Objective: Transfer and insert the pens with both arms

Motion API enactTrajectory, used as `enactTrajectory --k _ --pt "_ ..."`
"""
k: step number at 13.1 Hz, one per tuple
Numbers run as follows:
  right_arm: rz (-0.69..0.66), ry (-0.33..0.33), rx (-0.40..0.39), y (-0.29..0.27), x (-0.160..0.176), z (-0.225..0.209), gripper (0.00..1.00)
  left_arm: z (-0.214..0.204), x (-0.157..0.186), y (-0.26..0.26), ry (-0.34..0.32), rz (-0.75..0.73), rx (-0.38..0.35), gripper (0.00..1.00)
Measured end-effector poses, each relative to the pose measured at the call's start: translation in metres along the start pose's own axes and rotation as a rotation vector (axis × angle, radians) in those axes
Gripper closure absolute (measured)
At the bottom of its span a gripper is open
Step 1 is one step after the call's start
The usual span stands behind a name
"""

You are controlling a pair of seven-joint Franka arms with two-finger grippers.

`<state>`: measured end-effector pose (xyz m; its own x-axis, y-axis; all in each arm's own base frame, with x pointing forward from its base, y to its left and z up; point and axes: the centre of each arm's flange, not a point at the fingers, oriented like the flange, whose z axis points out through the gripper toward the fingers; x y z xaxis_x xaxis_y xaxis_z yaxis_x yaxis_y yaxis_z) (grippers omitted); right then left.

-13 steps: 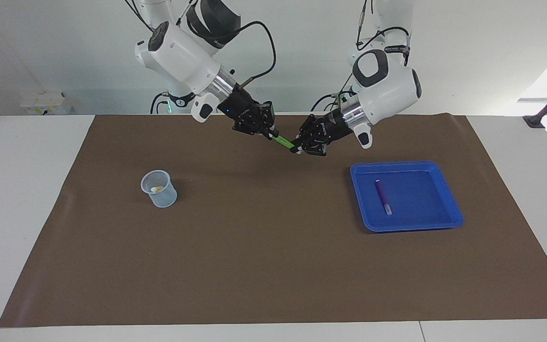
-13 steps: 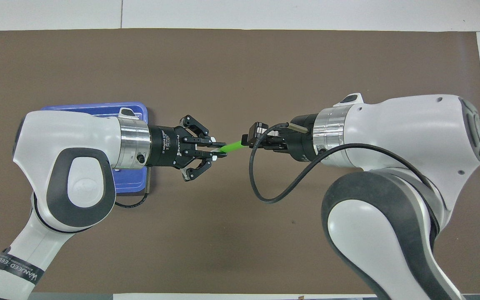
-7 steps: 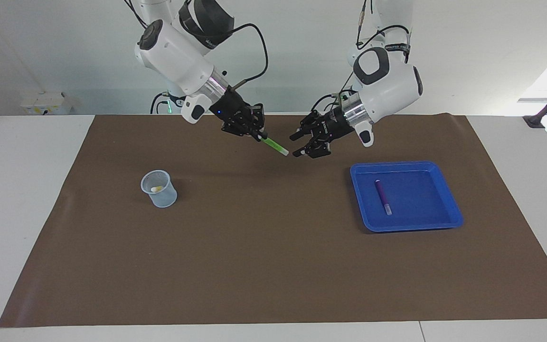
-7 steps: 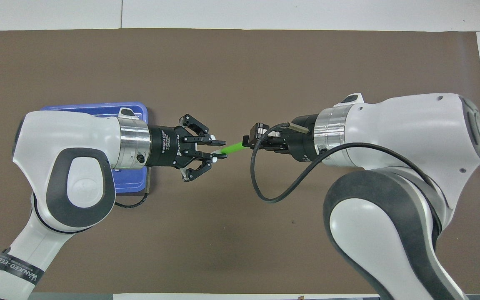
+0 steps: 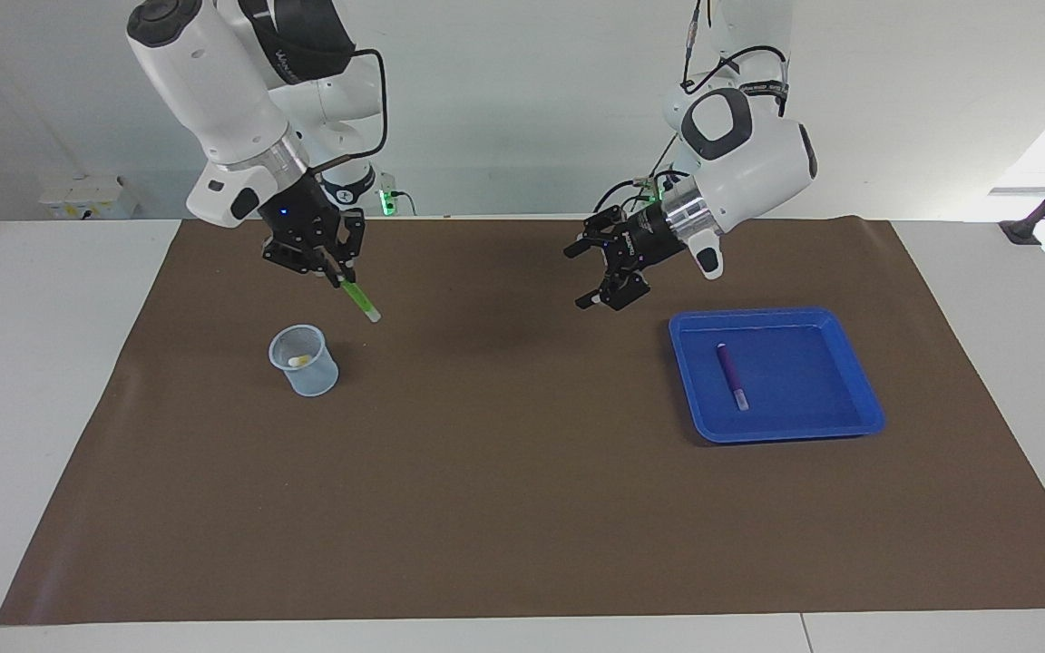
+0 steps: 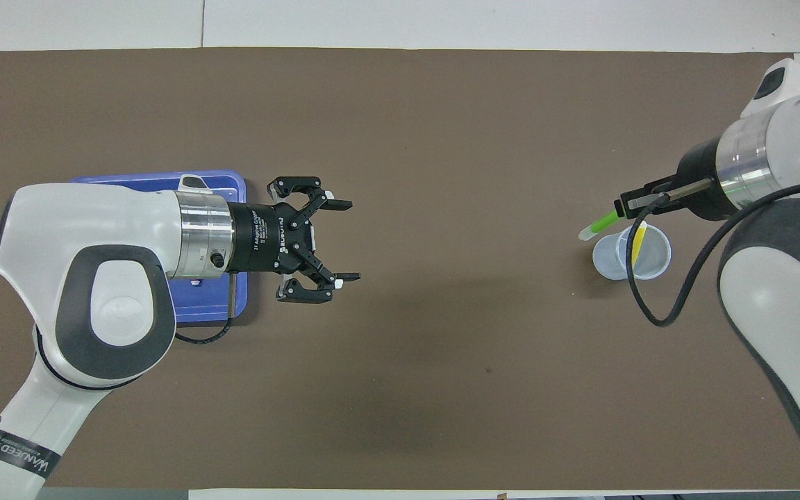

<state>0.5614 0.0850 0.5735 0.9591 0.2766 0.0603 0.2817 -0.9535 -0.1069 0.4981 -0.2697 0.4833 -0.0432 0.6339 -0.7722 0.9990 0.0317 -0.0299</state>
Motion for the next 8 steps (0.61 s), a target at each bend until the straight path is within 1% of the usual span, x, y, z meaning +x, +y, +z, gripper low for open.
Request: enactTrajectory --k 1,2,3,5,6,8 --pt "-0.034 -0.019 -0.027 0.013 -0.003 0.007 0.83 -0.001 0.005 0.001 0.022 0.055 0.002 0.00" --pt "-0.054 -0.036 -0.033 0.025 -0.007 0.015 0.83 0.001 0.012 -0.001 0.063 0.129 0.014 0.00" --pt "-0.060 -0.050 -0.032 0.040 -0.012 0.025 0.83 0.004 0.019 -0.003 0.121 0.223 0.039 0.00" --pt "-0.070 -0.076 -0.025 0.072 -0.025 0.050 0.83 0.004 0.036 -0.005 0.245 0.410 0.103 0.00" --pt "-0.074 -0.084 -0.022 0.082 -0.030 0.062 0.83 -0.003 0.049 -0.001 0.309 0.467 0.127 0.00" --pt "-0.069 -0.088 -0.021 0.091 -0.037 0.084 0.83 -0.035 0.093 0.015 0.483 0.595 0.207 0.00"
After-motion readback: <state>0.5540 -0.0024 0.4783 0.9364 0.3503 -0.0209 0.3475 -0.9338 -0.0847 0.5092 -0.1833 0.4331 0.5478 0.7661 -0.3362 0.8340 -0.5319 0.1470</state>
